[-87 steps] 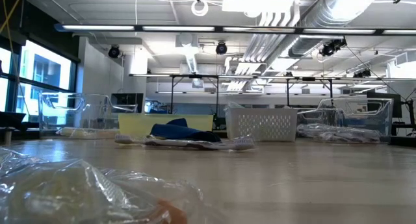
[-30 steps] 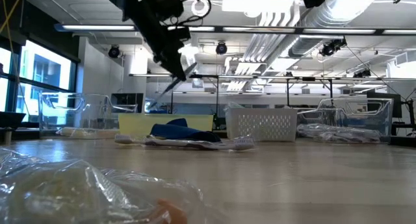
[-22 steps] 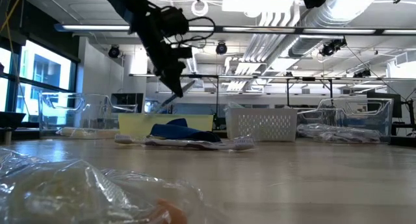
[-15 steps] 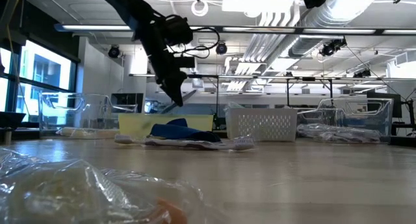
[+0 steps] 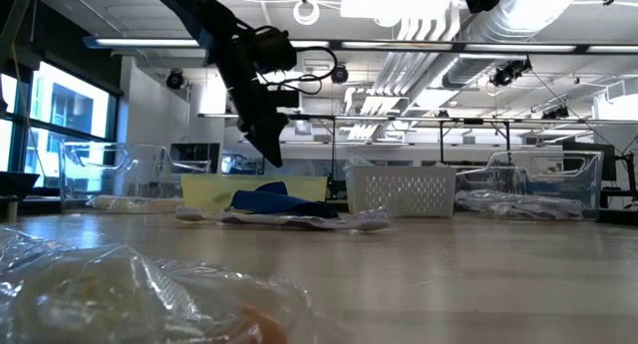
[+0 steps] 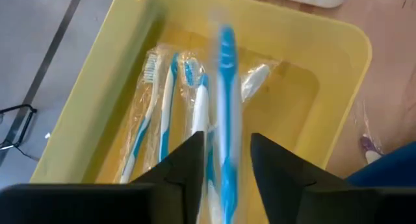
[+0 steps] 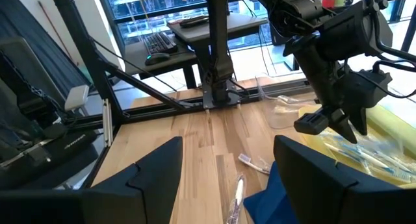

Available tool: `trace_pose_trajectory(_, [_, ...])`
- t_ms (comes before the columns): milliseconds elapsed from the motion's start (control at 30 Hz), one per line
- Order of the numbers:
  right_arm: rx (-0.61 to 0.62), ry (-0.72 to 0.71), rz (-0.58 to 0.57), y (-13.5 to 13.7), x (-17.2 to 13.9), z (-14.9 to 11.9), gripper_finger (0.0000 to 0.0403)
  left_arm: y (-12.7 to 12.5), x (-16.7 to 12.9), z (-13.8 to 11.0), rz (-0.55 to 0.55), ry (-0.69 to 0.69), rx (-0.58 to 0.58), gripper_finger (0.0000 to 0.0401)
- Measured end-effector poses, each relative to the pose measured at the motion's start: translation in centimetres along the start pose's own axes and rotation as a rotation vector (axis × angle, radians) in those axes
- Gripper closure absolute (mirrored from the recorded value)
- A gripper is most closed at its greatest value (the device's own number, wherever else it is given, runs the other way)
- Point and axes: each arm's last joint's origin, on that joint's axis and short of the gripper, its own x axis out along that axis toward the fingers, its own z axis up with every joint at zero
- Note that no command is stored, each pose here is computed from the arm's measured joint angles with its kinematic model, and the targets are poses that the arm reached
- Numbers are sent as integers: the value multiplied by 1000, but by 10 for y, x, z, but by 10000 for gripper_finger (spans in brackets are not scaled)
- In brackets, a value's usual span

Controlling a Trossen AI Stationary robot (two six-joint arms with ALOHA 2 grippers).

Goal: Pick & Place Toothbrushes
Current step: Put the blue toothbrush into the yellow bin, then put the orange toothbrush into the left transparent bin

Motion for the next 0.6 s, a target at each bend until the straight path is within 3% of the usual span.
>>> trace_pose_trajectory(200, [0,0,0,0,0,0,169,1,0,4,6,-39,-24,251])
trace_pose_trajectory(600, [0,0,0,0,0,0,169,2,-1,8,14,-85,-33,249])
